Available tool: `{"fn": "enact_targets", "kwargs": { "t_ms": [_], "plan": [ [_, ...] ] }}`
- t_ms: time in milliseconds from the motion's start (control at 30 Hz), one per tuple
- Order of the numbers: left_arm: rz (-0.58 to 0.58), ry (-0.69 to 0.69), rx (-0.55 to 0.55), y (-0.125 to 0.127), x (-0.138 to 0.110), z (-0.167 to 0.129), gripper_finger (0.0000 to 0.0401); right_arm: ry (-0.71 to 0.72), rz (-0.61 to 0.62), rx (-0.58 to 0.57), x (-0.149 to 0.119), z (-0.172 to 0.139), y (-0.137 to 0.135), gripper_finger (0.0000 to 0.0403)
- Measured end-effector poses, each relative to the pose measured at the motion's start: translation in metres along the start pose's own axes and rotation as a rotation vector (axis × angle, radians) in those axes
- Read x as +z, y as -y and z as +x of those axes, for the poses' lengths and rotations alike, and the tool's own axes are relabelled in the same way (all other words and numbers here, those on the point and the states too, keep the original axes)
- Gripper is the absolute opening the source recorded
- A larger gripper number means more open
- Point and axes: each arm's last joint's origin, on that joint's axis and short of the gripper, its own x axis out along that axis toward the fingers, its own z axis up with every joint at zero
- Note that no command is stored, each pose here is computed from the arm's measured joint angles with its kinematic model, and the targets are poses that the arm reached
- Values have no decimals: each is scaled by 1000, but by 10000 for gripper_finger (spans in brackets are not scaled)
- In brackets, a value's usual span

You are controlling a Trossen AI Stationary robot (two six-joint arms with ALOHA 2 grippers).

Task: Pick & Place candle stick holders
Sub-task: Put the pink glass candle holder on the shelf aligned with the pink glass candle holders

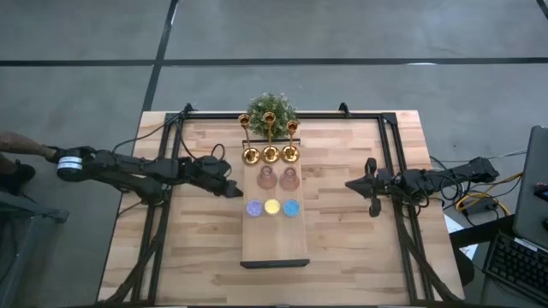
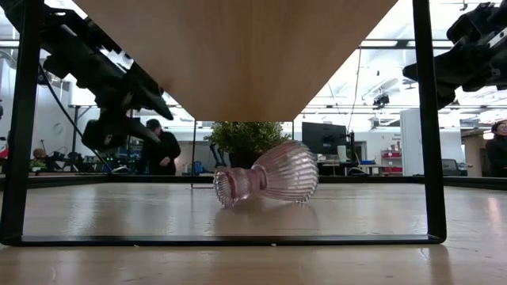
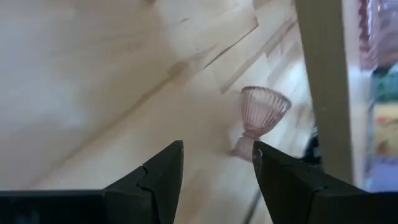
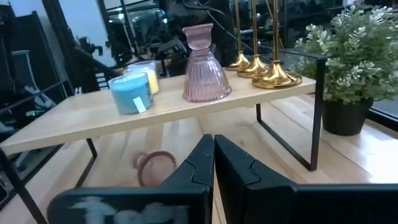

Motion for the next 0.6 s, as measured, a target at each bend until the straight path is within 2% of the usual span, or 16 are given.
{"fn": "enact_targets", "kwargs": {
  "t_ms": [167, 233, 300, 467, 533, 600],
  "plan": [
    [-167, 1, -40, 6, -1, 0, 194, 4, -4, -8, 0, 0, 0, 9],
    [-201, 0, -48, 10, -2, 0, 194, 24, -1, -51, 2, 0, 1, 8],
    [-221, 10, -47, 13, -2, 0, 194, 49, 139, -48, 4, 0, 1, 8],
    [-233, 68, -32, 15, -3, 0, 194, 89, 625, -17, 7, 0, 0, 9],
    [-246, 87, -29, 16, -3, 0, 194, 57, 712, -44, 3, 0, 1, 8],
    [-249, 93, -29, 16, -3, 0, 194, 19, 743, -56, -1, 1, 1, 8]
  ]
}}
